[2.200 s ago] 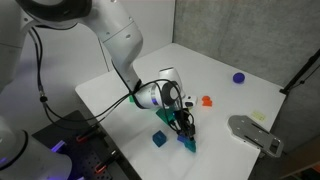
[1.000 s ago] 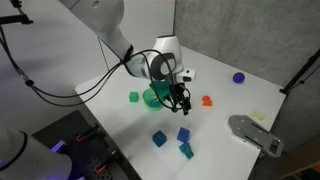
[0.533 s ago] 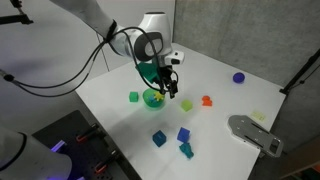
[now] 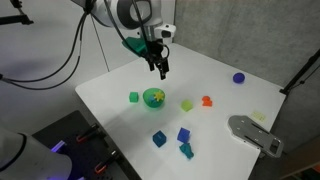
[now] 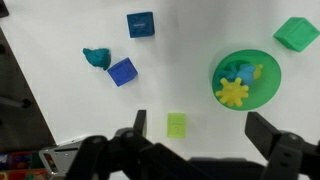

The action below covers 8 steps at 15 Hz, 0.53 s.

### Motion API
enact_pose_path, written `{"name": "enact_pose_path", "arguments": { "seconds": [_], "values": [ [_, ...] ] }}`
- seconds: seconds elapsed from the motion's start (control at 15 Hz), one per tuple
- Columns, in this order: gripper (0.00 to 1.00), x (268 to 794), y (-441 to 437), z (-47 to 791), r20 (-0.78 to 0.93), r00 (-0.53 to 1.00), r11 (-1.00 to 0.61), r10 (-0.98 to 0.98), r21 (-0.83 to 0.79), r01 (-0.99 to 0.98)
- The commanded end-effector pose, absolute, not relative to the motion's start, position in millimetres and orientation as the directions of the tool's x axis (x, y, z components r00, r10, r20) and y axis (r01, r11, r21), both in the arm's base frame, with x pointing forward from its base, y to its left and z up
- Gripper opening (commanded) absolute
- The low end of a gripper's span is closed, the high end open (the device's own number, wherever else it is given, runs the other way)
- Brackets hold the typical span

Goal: Move the green toy animal from the bowl to the table

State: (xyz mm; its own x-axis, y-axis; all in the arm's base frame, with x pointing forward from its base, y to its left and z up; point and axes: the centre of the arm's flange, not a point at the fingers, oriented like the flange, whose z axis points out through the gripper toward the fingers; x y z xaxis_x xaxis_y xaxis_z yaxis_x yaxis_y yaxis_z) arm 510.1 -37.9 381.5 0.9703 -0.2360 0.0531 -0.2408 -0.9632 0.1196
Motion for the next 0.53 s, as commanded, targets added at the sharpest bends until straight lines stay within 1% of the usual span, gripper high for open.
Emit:
{"name": "enact_pose_path", "arguments": {
  "seconds": [0.0,0.27,0.47],
  "values": [
    [1.0,503,-43,440,-0.002,0.978,-0.976,-0.209,0.066,-0.208],
    [1.0,489,-52,493,-0.077,0.984,-0.986,-0.16,-0.043,-0.163],
    [1.0,481,-63,532,-0.073,0.986,-0.986,-0.151,-0.057,-0.156]
  ]
}}
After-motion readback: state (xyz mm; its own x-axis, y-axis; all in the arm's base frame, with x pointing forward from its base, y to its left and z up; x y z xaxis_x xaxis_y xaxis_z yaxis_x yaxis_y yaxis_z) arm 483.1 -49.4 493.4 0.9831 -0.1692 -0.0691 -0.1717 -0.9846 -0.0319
